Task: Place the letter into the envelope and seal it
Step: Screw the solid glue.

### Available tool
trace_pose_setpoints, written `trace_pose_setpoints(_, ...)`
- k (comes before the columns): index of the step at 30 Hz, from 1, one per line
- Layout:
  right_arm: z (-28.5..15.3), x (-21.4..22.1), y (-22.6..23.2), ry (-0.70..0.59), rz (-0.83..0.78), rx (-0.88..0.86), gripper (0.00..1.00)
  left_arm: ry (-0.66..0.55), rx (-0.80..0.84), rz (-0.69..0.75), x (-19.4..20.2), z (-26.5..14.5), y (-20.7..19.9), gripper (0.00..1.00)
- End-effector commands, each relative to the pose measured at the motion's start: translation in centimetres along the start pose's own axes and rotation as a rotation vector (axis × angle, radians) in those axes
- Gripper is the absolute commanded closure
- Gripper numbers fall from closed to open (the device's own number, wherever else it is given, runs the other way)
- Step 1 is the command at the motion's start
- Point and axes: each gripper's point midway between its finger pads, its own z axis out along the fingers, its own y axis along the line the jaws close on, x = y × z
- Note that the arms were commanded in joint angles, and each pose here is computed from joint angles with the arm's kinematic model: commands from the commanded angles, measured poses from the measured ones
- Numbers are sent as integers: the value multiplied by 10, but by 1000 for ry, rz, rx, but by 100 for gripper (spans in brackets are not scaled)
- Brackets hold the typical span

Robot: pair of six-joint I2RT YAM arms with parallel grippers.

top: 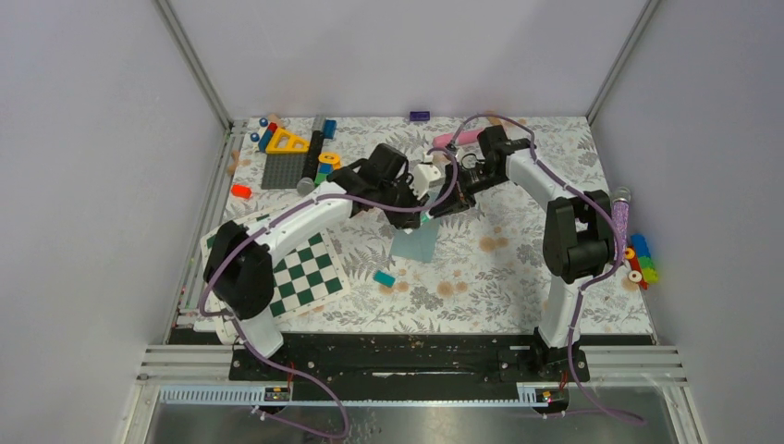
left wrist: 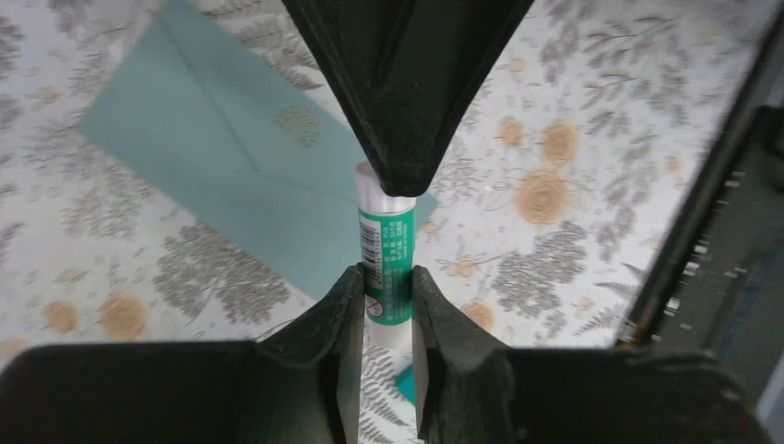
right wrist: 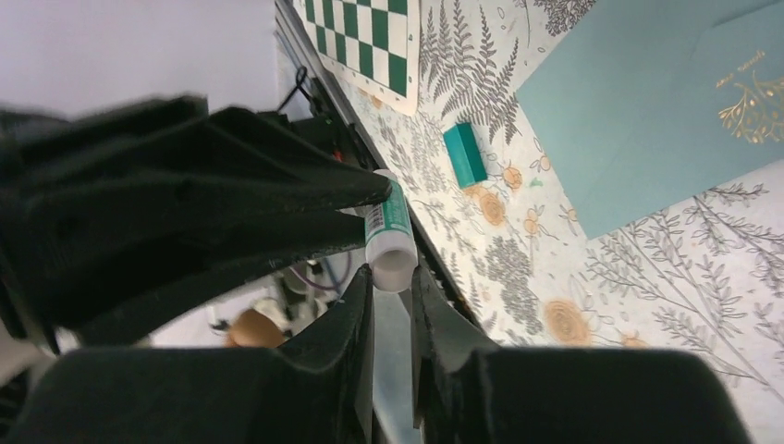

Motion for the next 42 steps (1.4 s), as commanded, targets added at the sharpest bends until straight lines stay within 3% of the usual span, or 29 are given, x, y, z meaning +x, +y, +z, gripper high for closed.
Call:
trace_pose_setpoints(1,-20,5,31,13,-272,-57,88,-49,398,-117,-13,-12,-51,100)
trace_pose_setpoints(12,-36,35,40,95,-561,-88,77,-94,772,-275,-18,-26,-80,100)
trace_pose_setpoints(16,-41,42,39,105,-653,-66,64,-107,871,-318,-22,-31,-87,100)
trace_pose_setpoints(20,-42,33,29,92,-601,31,50,-120,795,-335,-24,-26,-72,100)
trace_pose_setpoints(25,-37,34,30,76,-471,16,38,-160,699,-378,-24,-24,-51,100)
trace_pose_setpoints(38,-15,39,36,87,-441,-30,37,-173,707,-365,-28,-30,-52,100)
trace_pose_setpoints(42,-13,37,40,87,-435,-58,46,-180,705,-354,-28,-34,-54,100)
